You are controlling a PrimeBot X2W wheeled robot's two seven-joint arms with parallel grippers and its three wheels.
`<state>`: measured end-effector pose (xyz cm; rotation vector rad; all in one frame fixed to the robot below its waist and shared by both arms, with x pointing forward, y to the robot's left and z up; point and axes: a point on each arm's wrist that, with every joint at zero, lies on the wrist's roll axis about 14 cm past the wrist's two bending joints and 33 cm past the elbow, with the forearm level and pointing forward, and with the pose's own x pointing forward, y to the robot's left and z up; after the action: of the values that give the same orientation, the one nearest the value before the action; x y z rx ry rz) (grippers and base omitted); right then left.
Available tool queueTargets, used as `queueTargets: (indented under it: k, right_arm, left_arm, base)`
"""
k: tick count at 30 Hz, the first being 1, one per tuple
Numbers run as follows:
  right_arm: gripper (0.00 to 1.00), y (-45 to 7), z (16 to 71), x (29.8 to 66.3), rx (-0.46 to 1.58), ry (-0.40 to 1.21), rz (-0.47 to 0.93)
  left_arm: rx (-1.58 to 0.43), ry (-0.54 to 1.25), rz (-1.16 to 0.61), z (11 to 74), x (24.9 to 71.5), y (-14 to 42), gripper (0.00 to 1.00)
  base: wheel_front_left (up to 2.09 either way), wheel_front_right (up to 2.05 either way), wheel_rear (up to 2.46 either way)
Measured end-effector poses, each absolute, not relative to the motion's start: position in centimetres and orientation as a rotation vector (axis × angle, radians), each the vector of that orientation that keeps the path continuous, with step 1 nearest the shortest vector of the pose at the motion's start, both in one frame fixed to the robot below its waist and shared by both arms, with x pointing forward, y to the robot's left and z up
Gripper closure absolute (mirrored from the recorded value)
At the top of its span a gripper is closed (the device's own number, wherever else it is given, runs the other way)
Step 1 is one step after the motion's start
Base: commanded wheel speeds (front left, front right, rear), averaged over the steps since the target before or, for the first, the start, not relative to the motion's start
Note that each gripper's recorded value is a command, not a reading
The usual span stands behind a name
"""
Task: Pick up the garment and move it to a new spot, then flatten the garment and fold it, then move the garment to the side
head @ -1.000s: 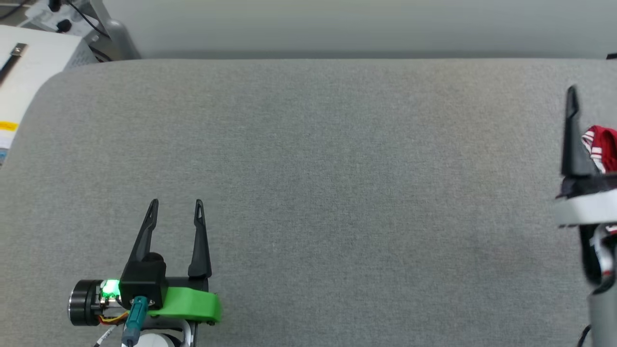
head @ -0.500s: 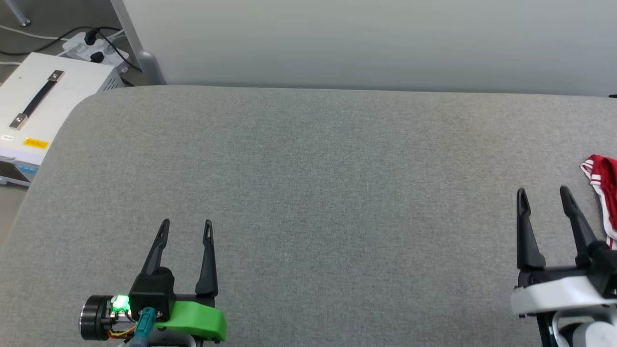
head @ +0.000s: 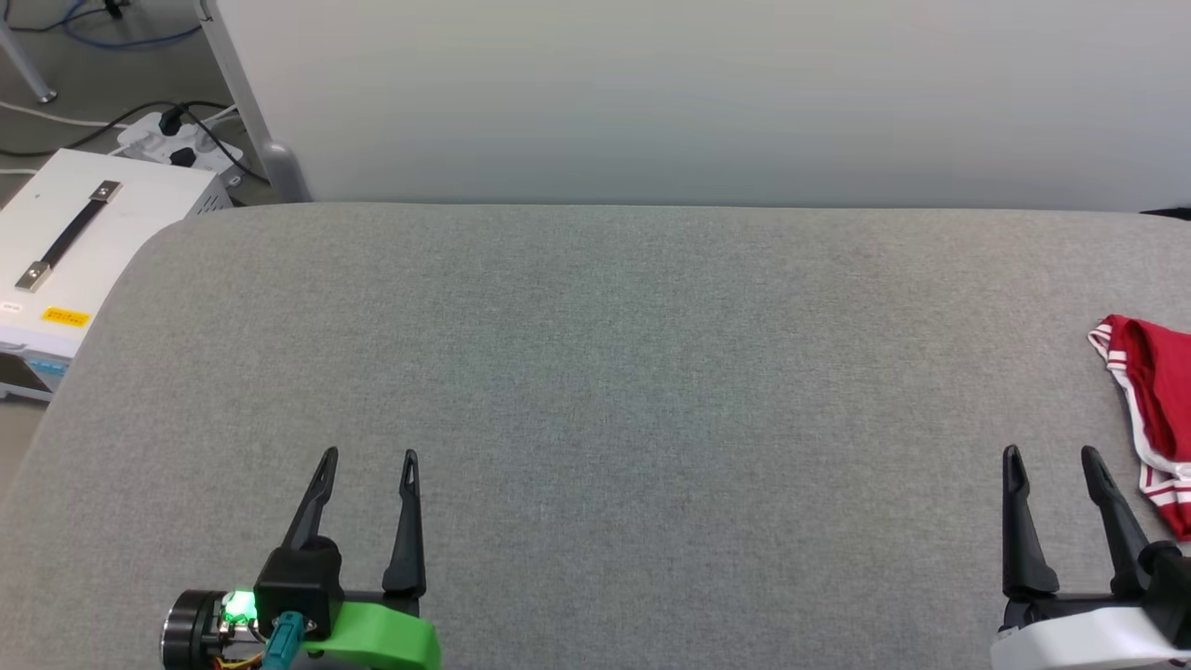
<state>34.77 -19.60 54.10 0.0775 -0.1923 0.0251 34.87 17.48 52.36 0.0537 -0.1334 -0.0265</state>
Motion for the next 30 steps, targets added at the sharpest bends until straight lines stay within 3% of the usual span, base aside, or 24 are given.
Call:
queueTargets:
  k: [17,18,30]
  right_arm:
    - [0.00,-19.32,53.59,33.66,0.083,-0.176,0.030]
    - [1.00,-19.31,53.58,33.67,0.083,-0.176,0.030]
    - [1.00,-19.27,53.42,33.70,0.085,-0.165,0.031]
  left_arm:
    - [0.032,-0.123,-0.050,52.02,34.58,16.94,0.00]
    - [0.032,-0.122,-0.052,52.00,34.59,16.93,1.00]
    - [0.033,-0.112,-0.051,51.87,34.65,16.97,1.00]
  base:
    - [0.00,0.00,0.00]
    - [0.00,0.00,0.00]
    - [0.00,0.00,0.00]
